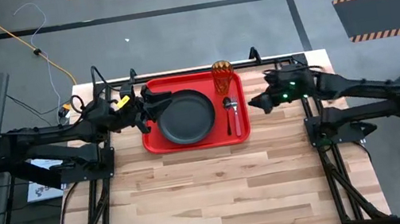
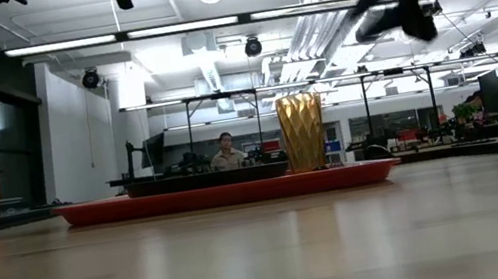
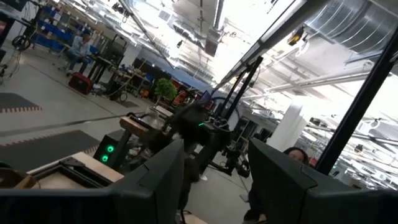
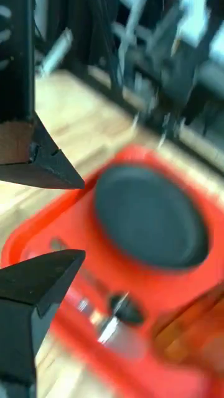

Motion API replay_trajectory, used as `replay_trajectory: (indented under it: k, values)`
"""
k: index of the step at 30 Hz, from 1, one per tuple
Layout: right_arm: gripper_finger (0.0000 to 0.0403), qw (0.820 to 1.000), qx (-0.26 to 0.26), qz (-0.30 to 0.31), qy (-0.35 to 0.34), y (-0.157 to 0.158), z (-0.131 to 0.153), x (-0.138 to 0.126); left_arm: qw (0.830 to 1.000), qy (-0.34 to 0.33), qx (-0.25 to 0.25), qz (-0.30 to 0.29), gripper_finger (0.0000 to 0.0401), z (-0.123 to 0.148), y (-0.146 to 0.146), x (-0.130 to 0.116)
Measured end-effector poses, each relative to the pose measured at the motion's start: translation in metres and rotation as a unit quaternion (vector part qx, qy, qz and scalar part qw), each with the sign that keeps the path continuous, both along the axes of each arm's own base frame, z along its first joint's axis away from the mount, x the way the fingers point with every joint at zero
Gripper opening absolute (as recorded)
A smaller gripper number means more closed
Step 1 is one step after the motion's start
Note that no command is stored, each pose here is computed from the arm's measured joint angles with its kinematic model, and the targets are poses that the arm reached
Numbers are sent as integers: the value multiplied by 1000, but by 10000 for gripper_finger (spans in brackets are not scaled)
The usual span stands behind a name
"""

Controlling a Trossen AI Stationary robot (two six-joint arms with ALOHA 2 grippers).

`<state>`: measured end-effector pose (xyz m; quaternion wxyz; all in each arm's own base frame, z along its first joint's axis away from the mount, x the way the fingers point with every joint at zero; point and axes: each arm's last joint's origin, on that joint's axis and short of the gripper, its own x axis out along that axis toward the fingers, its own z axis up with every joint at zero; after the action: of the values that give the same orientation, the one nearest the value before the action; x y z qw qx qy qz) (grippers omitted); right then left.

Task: Pick and place plate/cup/fork/spoon on tray
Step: Return to Home Position

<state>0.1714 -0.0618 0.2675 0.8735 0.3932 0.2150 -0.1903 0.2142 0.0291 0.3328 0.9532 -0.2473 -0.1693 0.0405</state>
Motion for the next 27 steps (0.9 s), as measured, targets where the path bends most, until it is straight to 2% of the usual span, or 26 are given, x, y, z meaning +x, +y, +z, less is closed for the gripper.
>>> replay_trajectory:
  k: [5,9,13,17,27]
  values:
    - [161,990,-69,26,-119,19,31,-10,1000,1,1,-5,168,0,0,0]
    - [161,968,-109,46,-222,28,54,-10,999,3,11,-37,168,0,-2,0]
    - [161,946,-147,65,-283,33,67,-8,998,20,39,-36,168,-3,-3,1]
    - [161,938,-170,77,-293,36,69,-6,997,45,56,-24,168,-7,-2,2]
    - [161,936,-187,83,-287,36,68,-5,993,69,100,-1,168,-7,-2,-3]
